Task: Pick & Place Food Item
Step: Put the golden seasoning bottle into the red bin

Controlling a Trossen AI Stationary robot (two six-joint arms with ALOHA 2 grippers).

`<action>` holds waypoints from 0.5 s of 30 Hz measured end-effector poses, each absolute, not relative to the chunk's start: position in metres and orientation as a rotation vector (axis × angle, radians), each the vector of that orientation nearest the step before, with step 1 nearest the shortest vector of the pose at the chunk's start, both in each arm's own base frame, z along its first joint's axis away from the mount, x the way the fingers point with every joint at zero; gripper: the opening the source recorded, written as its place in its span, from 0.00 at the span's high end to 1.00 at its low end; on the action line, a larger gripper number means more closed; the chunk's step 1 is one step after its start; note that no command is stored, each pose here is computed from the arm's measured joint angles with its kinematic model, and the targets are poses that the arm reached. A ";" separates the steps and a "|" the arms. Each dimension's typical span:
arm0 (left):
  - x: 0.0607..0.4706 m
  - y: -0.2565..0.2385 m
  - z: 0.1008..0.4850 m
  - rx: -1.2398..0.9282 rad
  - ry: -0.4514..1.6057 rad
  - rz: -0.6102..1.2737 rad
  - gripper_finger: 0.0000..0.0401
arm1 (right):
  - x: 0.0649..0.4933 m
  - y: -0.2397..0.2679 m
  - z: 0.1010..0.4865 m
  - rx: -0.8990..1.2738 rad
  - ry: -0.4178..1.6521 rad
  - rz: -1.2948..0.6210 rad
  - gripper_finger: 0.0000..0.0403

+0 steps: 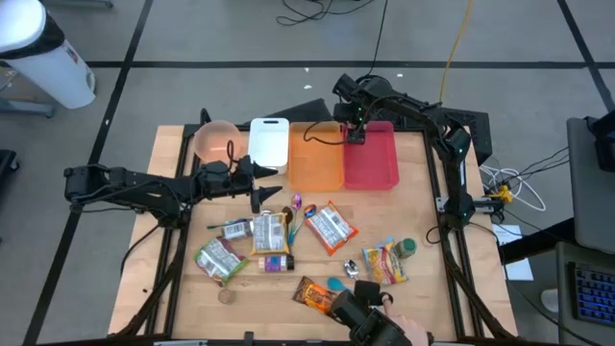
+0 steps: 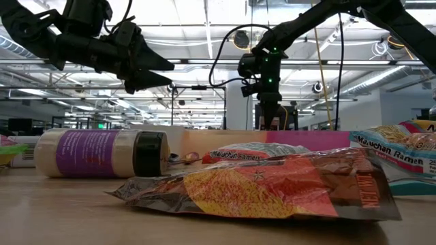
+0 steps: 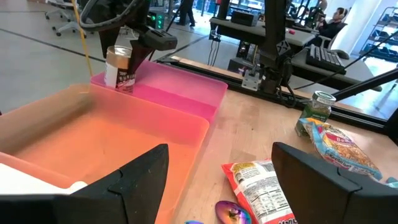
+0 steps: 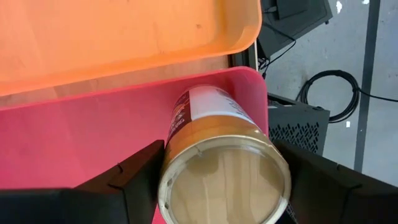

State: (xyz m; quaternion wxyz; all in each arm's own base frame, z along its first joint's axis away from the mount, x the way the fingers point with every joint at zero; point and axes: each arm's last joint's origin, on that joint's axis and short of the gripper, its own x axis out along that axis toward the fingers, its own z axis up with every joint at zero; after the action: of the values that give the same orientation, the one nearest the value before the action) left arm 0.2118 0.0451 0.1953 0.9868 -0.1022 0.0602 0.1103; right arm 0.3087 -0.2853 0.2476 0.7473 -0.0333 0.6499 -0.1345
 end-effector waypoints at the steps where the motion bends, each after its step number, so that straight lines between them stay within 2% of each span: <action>1: 0.212 0.045 0.195 -0.205 0.122 0.222 0.28 | 0.309 -0.286 0.248 -0.076 1.420 -0.294 0.33; 15: 0.212 0.045 0.195 -0.203 0.122 0.221 0.28 | 0.311 -0.285 0.248 -0.057 1.383 -0.262 0.33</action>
State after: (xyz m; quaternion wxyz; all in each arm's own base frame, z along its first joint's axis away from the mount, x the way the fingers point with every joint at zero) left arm 0.2118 0.0451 0.1952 0.9869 -0.1013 0.0606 0.1101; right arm 0.3107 -0.2850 0.2478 0.7620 -0.0260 0.6358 -0.1203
